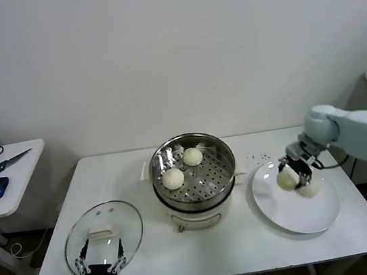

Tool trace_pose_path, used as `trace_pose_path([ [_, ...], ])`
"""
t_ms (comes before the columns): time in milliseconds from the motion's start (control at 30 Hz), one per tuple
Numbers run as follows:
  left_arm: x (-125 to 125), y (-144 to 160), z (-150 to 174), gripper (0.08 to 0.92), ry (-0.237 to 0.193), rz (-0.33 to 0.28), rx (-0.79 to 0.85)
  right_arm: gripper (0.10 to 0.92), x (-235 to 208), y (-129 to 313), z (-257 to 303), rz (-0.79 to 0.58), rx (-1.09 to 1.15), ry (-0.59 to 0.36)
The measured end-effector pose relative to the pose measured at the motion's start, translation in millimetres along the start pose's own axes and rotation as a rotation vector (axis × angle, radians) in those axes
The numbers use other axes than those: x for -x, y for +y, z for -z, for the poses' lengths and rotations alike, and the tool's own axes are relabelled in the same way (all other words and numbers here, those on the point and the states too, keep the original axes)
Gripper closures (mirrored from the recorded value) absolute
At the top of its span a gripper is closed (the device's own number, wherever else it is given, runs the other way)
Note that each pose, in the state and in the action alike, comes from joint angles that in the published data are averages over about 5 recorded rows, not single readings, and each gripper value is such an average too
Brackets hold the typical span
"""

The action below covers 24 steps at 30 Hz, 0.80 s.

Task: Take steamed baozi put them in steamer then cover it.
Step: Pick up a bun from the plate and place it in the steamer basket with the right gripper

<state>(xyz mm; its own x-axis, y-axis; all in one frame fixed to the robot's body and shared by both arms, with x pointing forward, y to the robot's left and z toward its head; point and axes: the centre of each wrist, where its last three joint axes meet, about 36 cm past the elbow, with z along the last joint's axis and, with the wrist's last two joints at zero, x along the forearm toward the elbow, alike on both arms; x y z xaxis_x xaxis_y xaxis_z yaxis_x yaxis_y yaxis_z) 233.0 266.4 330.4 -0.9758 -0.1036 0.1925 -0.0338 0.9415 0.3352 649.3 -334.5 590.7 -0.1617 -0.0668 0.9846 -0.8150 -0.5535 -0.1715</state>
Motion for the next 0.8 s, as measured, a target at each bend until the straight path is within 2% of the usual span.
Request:
trace_pose_path([
  [167,-1,0,0,0.177,0.003,-0.005,0.0,0.301,-52,-44,32,-0.045,-0.247,0.035],
  [367,-3,0,2,0.177,0.001,-0.009,0.001,0.301,-82,-90,89,-0.064,-0.508,0.055],
  [567,-5,3,2,0.177,-0.001,-0.009,0.004,0.301,-82,-127,150,-0.054,-0.715,0.05],
  [800,-9,8,-2,0.177,0.004,-0.006,0.007,0.301,-50,-149,210,-0.005,-0.885,0.016],
])
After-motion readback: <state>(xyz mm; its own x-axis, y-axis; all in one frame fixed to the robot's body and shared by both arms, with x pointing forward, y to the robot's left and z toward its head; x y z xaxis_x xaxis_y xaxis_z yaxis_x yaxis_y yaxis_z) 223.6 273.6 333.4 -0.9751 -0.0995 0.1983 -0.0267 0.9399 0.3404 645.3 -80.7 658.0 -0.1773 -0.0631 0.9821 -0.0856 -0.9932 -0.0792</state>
